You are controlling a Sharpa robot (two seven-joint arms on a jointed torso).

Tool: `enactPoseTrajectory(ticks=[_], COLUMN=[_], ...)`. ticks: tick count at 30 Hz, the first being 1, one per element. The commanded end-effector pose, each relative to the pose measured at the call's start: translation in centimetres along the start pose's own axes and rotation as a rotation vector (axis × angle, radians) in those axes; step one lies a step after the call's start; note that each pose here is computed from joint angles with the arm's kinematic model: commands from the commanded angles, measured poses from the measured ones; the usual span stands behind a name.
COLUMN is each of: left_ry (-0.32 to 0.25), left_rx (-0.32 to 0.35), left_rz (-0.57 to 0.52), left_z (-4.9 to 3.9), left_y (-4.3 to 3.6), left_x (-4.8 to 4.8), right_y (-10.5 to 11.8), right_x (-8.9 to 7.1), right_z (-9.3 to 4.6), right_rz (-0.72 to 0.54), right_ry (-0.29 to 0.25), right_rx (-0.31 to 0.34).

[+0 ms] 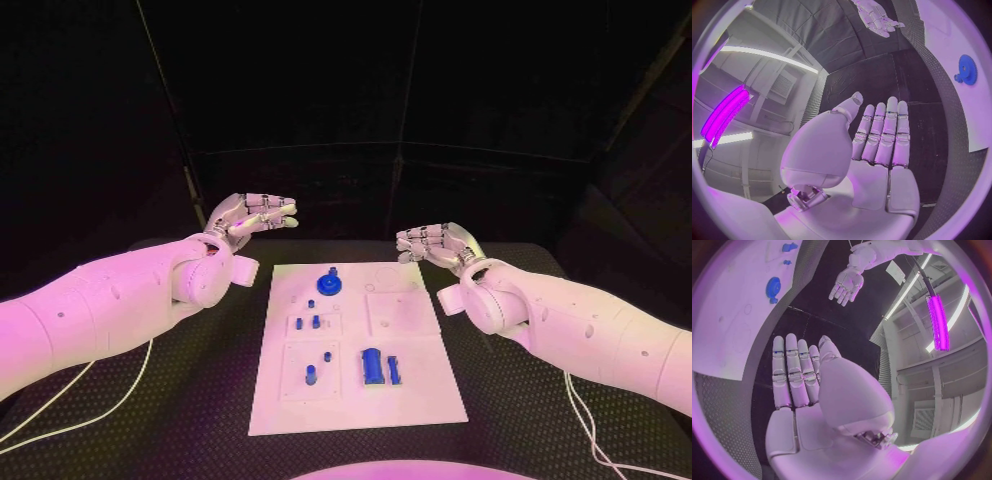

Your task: Assemble the parts on the task board

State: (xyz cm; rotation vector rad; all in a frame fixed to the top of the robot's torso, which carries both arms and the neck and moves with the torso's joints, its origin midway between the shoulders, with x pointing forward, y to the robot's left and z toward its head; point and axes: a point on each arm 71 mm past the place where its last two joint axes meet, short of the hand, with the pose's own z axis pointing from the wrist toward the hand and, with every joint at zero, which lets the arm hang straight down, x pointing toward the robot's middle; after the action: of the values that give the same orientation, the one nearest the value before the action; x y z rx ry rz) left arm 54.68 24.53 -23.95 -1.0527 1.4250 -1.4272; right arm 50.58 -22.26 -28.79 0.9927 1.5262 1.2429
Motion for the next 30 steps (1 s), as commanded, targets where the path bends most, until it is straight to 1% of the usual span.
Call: enactPoseTrajectory(ticks=[1, 5, 6, 9, 12, 16, 17, 19, 20, 21, 25, 26, 30], left_ry=[-0.059, -0.059, -0.032, -0.036, -0.047, -0.078, -0.083, -0.110, -0.116, -0.128, -0.179, -0.197, -0.237], left_rx=[0.051, 0.051, 0.016, 0.015, 0.014, 0.011, 0.011, 0.009, 0.008, 0.007, 0.004, 0.003, 0.001], left_rz=[-0.023, -0.023, -0.008, -0.009, -0.010, -0.012, -0.012, -0.013, -0.013, -0.013, -0.014, -0.013, -0.012], left_z=[0.00, 0.00, -0.05, -0.12, -0.36, -1.05, -1.16, -1.78, -1.92, -2.21, -3.55, -4.05, -5.20], left_y=[-0.44, -0.44, -0.09, -0.06, 0.02, 0.17, 0.19, 0.20, 0.19, 0.17, -0.14, -0.31, -0.81], left_x=[-0.63, -0.63, -0.48, -0.35, 0.06, 1.16, 1.34, 2.25, 2.44, 2.85, 4.53, 5.10, 6.31], right_y=[0.4, 0.4, 0.0, 0.2, 0.7, 2.0, 2.0, 3.2, 3.4, 3.9, 5.2, 5.6, 6.3], right_x=[-0.1, -0.1, -0.2, -0.1, 0.1, 0.6, 0.6, 1.2, 1.3, 1.5, 2.2, 2.4, 2.9], right_z=[0.0, 0.0, 0.0, 0.0, -0.2, -0.6, -0.6, -1.1, -1.3, -1.5, -2.5, -2.9, -3.6], right_rz=[0.077, 0.077, 0.037, 0.040, 0.051, 0.080, 0.080, 0.107, 0.112, 0.121, 0.150, 0.157, 0.169], right_ry=[0.008, 0.008, -0.002, -0.007, -0.023, -0.066, -0.066, -0.109, -0.116, -0.133, -0.188, -0.204, -0.235], right_rx=[-0.042, -0.042, -0.013, -0.017, -0.028, -0.052, -0.052, -0.068, -0.070, -0.074, -0.078, -0.077, -0.072])
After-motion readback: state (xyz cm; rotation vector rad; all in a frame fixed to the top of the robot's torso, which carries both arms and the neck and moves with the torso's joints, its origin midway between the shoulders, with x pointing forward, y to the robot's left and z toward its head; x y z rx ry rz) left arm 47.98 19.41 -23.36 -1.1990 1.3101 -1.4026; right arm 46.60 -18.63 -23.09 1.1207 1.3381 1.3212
